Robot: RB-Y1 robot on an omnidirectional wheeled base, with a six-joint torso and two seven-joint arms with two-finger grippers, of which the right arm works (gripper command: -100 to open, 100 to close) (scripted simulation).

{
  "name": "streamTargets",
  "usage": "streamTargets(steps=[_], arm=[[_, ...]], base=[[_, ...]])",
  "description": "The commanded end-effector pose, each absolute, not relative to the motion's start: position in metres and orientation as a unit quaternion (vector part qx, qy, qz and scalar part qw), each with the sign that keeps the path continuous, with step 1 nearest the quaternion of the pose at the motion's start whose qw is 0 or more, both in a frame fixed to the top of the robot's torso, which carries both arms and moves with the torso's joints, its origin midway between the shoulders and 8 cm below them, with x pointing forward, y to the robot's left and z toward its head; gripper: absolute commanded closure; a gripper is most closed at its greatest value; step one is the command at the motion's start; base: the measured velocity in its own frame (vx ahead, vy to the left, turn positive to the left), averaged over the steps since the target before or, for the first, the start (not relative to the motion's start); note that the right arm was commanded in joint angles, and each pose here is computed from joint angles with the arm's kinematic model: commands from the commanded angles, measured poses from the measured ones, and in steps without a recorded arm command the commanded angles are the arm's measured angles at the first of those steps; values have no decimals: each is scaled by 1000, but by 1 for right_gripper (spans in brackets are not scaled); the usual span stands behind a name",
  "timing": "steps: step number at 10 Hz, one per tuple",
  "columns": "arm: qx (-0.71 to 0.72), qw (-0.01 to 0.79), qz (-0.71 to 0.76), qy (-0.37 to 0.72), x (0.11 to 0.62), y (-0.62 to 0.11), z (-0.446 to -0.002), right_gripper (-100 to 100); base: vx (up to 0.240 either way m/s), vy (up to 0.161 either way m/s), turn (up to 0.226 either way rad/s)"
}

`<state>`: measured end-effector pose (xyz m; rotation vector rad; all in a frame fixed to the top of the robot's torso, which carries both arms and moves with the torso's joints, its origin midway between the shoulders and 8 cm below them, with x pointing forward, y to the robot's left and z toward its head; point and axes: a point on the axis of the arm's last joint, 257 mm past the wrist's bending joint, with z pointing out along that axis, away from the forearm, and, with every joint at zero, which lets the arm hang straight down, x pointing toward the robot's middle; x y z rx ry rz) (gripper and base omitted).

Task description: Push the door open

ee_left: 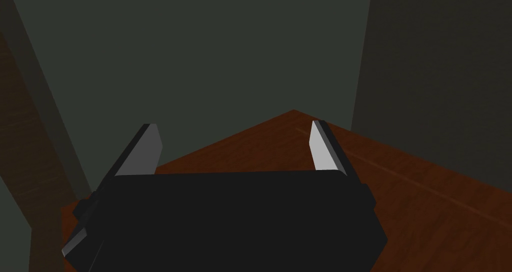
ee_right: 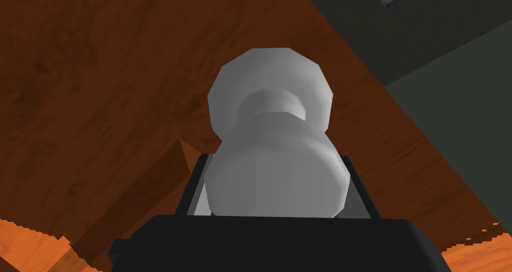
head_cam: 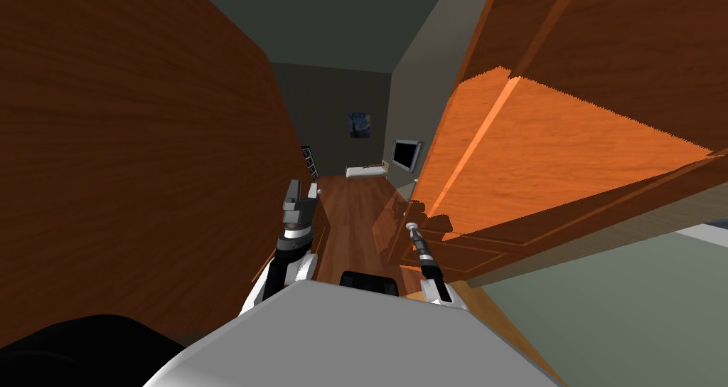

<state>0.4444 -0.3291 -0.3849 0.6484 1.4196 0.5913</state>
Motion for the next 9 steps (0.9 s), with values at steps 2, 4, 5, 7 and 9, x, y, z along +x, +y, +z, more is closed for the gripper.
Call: streamTargets(steps=[2,4,5,7,9], arm=[[321,667,287,608,448,-337,-380,100],[341,661,303,596,448,-340,-379,100],[342,660,304,595,448,-340,-379,100],[376,651,327,573,448,-345,-378,100],[398,643,345,557,448,-348,-377,100]], base=[[43,9,10],[37,3,11],[32,-1,8],[50,1,21],[45,1,9]])
